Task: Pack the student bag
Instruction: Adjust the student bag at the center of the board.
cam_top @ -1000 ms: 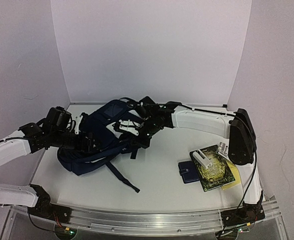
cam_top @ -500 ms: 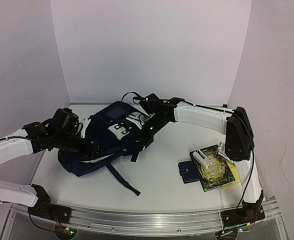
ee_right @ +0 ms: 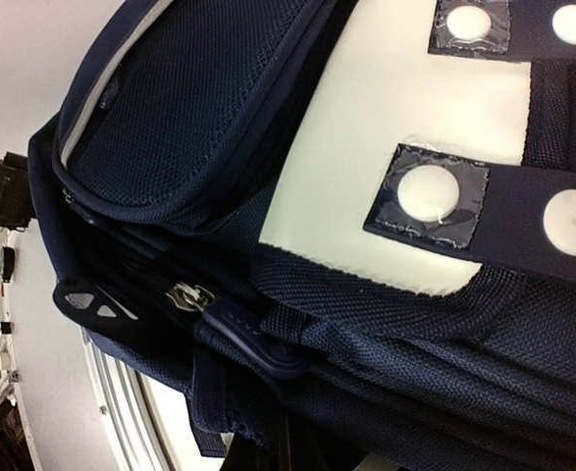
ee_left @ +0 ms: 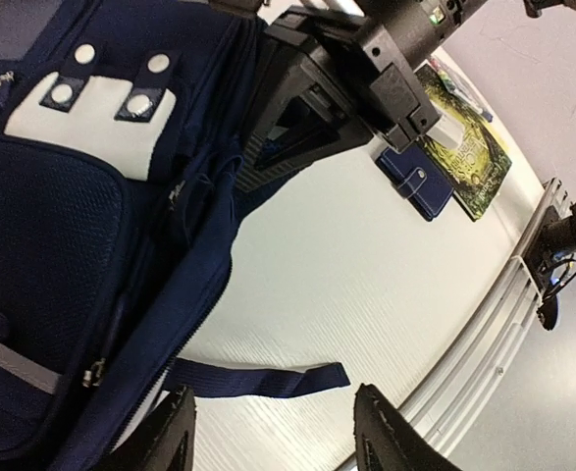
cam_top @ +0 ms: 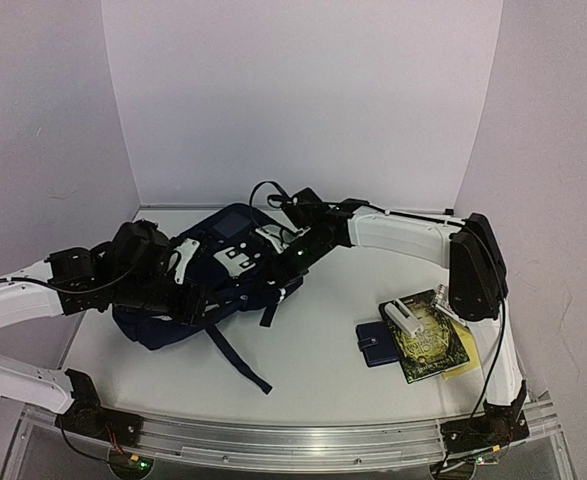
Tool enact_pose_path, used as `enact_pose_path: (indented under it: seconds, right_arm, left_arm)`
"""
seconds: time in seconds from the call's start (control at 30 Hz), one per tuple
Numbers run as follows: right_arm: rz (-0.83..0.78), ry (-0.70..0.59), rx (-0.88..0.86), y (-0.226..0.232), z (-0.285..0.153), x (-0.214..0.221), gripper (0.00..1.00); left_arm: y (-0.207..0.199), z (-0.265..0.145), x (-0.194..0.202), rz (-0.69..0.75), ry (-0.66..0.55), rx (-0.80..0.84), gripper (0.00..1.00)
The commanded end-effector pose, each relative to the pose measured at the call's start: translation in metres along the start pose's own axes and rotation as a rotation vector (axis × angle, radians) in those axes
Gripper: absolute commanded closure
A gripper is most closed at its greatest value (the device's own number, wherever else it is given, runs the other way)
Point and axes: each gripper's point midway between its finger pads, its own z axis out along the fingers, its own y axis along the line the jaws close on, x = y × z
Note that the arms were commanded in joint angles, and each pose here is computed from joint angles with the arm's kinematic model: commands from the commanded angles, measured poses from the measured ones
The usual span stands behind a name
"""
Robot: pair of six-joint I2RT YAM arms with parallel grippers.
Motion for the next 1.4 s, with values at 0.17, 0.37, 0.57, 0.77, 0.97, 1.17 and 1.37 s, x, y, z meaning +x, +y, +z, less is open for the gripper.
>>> enact_pose_path:
  seconds: [0.17,0.37,0.57,0.77,0.97,1.17,1.37]
  right_arm:
    - [0.028,-0.237,0.035,-0.009,-0.070,-0.049,1.00]
    - [0.050,-0.218,0.003,0.002,-0.079,-0.020,1.00]
    - [0.059,-0.151,-0.057,0.022,-0.058,0.011,1.00]
    - [0.007,-0.179,0.033,0.013,-0.047,-0.008,1.00]
    - [0.027,-0.214,0.012,0.015,-0.048,-0.031,1.00]
    - [0.054,-0.235,-0.044,0.021,-0.043,-0.048,1.00]
    - [0.034,-0.242,-0.051,0.027,-0.038,-0.048,1.00]
  left_arm:
    - [0.034,0.019,0.046,-0.160,0.120,-0.144,0.46]
    - [0.083,0.045,0.047,-0.307,0.106,-0.226,0.53]
    - [0.123,0.072,-0.004,-0.316,0.027,-0.242,0.57]
    - [0.134,0.086,-0.067,-0.244,-0.031,-0.203,0.62]
    - [0.092,0.035,-0.091,-0.226,-0.219,-0.044,0.58]
    - [0.060,0.023,-0.057,-0.233,-0.249,0.012,0.58]
    - [0.060,0.051,-0.054,-0.286,-0.242,0.009,0.58]
